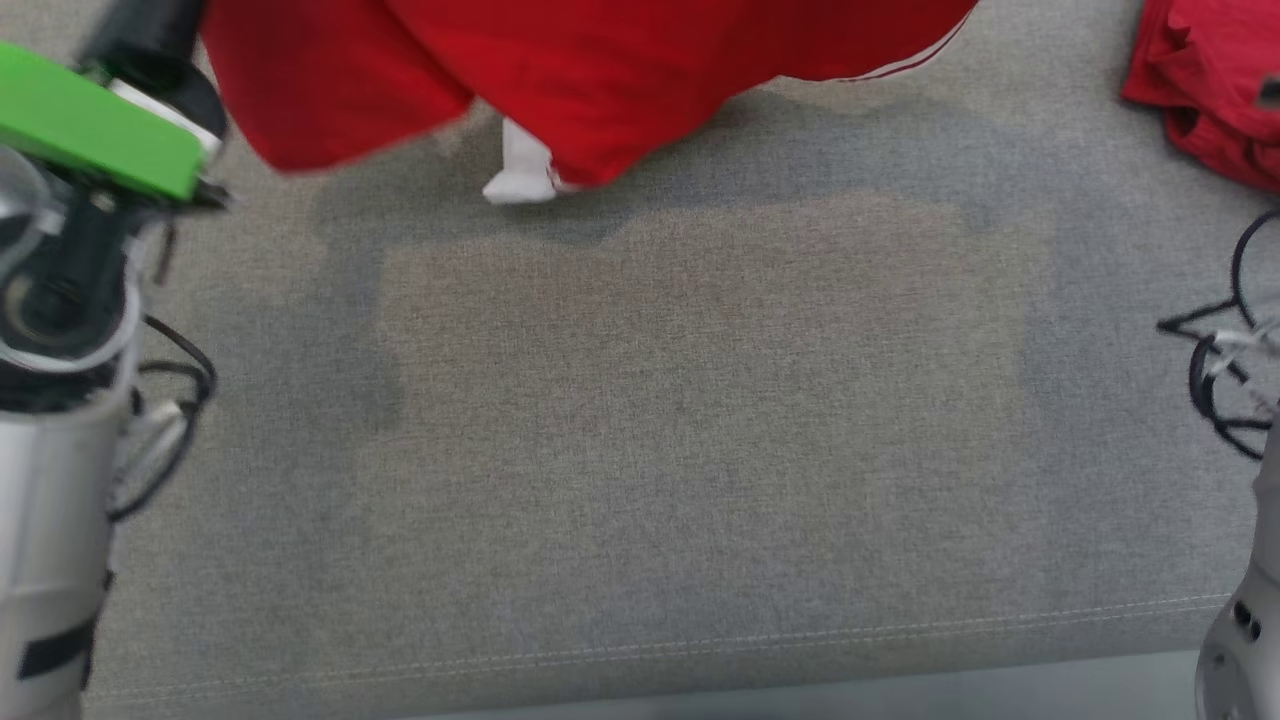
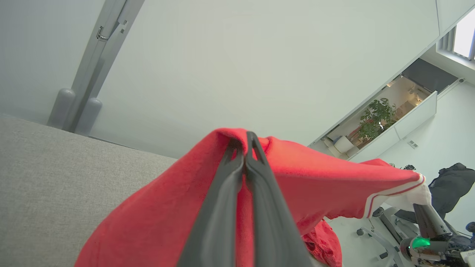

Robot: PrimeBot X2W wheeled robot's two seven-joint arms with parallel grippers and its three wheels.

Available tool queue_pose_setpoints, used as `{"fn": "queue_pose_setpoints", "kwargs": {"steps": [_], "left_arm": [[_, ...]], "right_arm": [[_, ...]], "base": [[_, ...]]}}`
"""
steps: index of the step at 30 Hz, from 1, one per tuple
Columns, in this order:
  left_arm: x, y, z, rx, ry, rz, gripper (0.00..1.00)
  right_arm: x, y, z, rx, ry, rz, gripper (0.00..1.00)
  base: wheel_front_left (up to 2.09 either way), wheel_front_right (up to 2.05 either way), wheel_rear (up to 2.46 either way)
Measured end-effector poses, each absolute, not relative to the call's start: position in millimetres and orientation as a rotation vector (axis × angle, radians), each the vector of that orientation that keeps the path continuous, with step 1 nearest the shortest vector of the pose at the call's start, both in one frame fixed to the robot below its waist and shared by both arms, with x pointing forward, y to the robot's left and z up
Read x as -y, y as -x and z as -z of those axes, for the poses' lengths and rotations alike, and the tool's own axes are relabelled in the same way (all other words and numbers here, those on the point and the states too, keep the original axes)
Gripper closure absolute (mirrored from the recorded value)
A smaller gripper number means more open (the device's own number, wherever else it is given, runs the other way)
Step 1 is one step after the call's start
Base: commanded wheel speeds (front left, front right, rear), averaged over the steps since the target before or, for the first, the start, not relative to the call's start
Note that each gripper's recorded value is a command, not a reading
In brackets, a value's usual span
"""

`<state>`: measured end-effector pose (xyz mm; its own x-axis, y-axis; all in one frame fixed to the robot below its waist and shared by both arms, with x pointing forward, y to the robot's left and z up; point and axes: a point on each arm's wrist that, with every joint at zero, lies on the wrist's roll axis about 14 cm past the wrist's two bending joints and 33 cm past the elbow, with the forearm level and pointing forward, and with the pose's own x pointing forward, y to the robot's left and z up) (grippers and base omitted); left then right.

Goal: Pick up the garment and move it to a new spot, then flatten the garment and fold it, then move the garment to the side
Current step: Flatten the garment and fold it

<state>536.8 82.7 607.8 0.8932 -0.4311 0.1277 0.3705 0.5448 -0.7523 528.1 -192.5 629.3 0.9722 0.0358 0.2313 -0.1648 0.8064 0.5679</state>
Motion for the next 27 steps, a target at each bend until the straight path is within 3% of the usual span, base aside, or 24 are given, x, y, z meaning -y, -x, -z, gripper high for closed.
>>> {"fn": "queue_pose_setpoints", "kwargs": {"steps": [5,10,17,22,27], "left_arm": [[-111.4,-571.5,-632.5,-0.017,0.832,0.447,1.00],[-111.7,-579.4,-613.5,-0.082,0.823,0.423,1.00],[-100.1,-546.1,-571.9,-0.203,0.883,0.409,1.00],[-101.4,-504.8,-530.0,-0.296,0.950,0.349,1.00],[-75.1,-453.2,-491.3,-0.411,1.101,0.307,1.00]], "right_arm": [[188.8,-556.5,-666.2,0.289,-0.596,-0.149,1.00],[179.9,-566.3,-649.4,0.236,-0.671,-0.170,1.00],[195.6,-532.5,-579.7,0.046,-0.762,-0.083,1.00],[199.8,-491.3,-529.5,-0.103,-0.845,-0.027,1.00],[231.5,-451.1,-502.0,-0.154,-0.893,0.105,1.00]], "base": [[0.00,0.00,0.00],[0.00,0.00,0.00],[0.00,0.00,0.00],[0.00,0.00,0.00],[0.00,0.00,0.00]]}}
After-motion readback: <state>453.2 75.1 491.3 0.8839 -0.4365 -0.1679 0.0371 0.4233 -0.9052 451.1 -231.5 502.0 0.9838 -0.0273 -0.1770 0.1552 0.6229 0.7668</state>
